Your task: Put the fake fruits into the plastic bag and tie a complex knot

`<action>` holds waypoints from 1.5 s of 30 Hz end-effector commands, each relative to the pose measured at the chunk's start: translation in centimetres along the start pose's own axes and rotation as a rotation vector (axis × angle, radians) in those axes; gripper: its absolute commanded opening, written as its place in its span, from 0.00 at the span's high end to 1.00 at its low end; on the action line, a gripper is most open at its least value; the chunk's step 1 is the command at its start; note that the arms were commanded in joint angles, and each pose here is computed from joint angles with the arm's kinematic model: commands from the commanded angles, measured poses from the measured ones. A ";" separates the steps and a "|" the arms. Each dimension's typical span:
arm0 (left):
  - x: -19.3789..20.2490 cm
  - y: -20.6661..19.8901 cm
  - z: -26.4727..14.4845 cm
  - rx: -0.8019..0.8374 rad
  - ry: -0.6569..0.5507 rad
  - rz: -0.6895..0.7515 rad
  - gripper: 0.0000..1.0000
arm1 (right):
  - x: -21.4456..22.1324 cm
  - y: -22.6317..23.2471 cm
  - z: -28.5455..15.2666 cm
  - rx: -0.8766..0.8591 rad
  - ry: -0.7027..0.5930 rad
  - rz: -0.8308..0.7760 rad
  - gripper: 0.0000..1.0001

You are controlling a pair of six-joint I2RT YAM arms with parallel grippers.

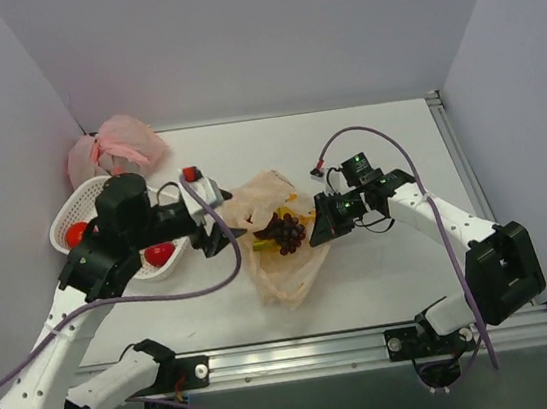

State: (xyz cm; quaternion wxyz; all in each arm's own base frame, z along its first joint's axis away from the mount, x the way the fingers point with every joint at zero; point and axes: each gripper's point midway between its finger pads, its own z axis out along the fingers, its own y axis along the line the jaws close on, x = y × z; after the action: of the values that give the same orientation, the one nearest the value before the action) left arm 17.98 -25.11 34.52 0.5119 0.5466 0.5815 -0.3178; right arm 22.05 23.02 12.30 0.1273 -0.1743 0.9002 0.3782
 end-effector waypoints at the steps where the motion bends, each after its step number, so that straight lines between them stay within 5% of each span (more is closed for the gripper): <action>1: 2.7 6.7 -3.8 -0.321 0.016 -0.298 0.19 | -0.1 0.7 -0.9 0.016 -0.015 -0.074 1.00; 8: 16.0 12.1 -13.3 -0.748 0.299 -0.797 0.20 | 0.2 0.8 -0.5 0.020 0.011 -0.093 1.00; 19: 28.8 11.0 -15.2 -0.883 0.694 -1.097 0.14 | 0.1 0.8 -0.2 0.021 0.024 -0.093 1.00; 45: 37.8 13.3 -12.3 -0.973 0.801 -1.124 0.13 | 0.2 0.5 -0.3 0.031 0.036 -0.091 1.00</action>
State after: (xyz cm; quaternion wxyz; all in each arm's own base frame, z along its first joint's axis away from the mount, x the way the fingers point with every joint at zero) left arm 30.33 0.05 4.22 0.1829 -0.0178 0.9822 -0.0395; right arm 21.32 22.92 11.96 0.1281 -0.2083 0.9015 0.3572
